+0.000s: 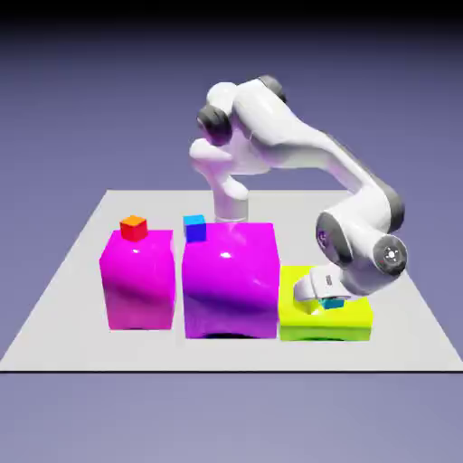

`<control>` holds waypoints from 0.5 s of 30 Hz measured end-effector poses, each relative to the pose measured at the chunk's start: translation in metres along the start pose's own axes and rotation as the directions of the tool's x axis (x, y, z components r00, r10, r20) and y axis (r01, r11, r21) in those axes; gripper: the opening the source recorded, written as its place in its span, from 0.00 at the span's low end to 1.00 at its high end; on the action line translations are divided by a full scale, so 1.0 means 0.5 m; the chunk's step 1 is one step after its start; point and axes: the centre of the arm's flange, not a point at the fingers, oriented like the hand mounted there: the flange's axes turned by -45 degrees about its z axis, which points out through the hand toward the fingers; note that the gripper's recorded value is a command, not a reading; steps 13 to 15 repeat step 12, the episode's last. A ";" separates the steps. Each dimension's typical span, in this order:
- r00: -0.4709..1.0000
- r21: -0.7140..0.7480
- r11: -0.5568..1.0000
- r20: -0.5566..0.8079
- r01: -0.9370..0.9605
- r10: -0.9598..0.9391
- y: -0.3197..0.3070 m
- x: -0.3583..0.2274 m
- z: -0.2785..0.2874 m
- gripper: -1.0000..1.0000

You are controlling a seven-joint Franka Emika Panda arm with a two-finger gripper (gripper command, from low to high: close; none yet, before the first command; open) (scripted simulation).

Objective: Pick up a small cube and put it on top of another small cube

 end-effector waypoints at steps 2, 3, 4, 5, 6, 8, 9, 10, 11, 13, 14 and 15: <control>0.999 -0.033 0.998 0.009 0.051 -0.050 0.003 -0.043 -0.009 0.00; 0.997 -0.044 0.997 0.013 0.071 -0.070 0.004 -0.060 -0.013 0.00; 0.997 -0.044 0.997 0.013 0.071 -0.070 0.004 -0.060 -0.013 0.00; 0.997 -0.044 0.997 0.013 0.070 -0.070 0.005 -0.054 0.012 0.00; 0.997 -0.044 0.997 0.013 0.070 -0.070 0.005 -0.047 0.037 0.00; 0.997 -0.044 0.997 0.013 0.070 -0.070 0.007 -0.038 0.087 0.00; 0.997 -0.044 0.997 0.014 0.071 -0.070 0.008 -0.034 0.113 0.00; 0.997 -0.044 0.997 0.014 0.071 -0.070 0.008 -0.034 0.116 1.00; 0.997 -0.046 0.996 0.013 0.071 -0.070 0.008 -0.034 0.116 1.00; 0.997 -0.046 0.996 0.013 0.071 -0.070 0.008 -0.034 0.116 1.00; 0.997 -0.046 0.996 0.013 0.071 -0.070 0.008 -0.034 0.116 1.00; 0.997 -0.046 0.996 0.013 0.071 -0.070 0.008 -0.034 0.116 1.00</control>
